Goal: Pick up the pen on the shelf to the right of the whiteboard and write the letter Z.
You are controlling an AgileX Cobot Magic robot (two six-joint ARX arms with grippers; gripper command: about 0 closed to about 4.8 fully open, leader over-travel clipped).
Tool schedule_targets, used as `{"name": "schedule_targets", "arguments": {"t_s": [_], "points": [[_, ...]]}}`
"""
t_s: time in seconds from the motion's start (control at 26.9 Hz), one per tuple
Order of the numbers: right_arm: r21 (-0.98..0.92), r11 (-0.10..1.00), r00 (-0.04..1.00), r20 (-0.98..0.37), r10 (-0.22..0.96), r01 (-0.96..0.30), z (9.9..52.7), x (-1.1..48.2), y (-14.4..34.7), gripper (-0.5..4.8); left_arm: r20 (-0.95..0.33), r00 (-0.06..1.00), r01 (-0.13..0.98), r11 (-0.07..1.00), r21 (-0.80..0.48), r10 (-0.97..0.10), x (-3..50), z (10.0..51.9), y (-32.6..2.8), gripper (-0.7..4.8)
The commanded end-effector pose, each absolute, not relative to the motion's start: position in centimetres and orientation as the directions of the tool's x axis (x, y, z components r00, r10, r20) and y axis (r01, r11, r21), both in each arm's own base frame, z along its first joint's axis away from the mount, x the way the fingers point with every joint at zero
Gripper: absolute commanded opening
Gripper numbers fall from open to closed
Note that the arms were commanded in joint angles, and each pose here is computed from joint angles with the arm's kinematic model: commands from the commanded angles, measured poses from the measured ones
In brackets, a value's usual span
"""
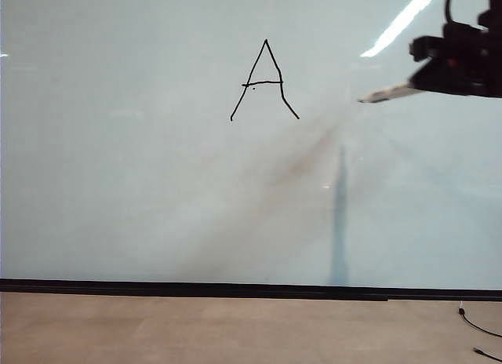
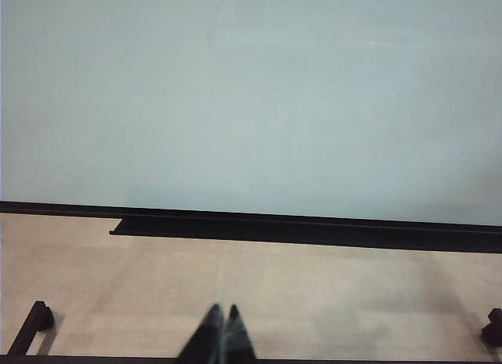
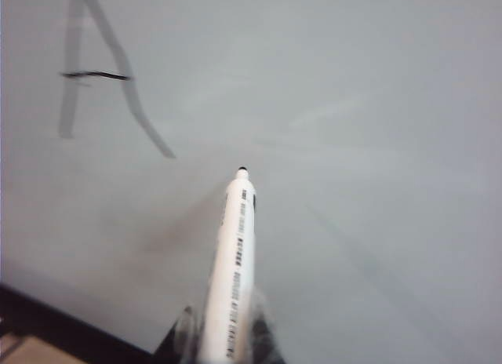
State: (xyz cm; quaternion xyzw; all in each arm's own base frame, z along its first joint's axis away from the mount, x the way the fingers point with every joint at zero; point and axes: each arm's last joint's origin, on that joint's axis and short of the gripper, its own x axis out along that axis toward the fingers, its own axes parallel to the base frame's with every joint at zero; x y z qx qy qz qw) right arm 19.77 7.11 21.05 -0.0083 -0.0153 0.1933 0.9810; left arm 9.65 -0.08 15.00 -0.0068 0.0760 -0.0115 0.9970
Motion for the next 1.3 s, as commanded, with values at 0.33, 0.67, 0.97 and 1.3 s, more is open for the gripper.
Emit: {"name": "schedule_targets", "arguments": {"t_s": [0.33, 0.67, 0.97, 1.3], "points": [[-0.033, 0.812, 0.799, 0.161, 0.580, -0.583, 24.6, 24.0, 9.2, -0.09, -0.139, 0.990, 0.023, 1.000, -0.011, -0.024, 9.7, 15.2, -0.1, -0.05], [-0.055, 0.739, 0.732, 0.106, 0.673, -0.671, 26.5, 25.6, 8.1, -0.09, -0.138, 0.990, 0.023, 1.000, -0.011, -0.024, 9.7, 15.2, -0.1, -0.04], [-0.031, 0.685, 0.684, 0.039, 0.729, -0.728, 26.9, 26.0, 5.6, -0.09, -0.139, 0.990, 0.023, 1.000, -0.011, -0.024, 9.7, 15.2, -0.1, -0.05], [0.012, 0.634, 0.632, -0.068, 0.772, -0.773, 25.0, 25.3, 7.5, -0.09, -0.138, 0.990, 0.023, 1.000, -0.011, -0.025, 9.7, 15.2, -0.1, -0.04]]}}
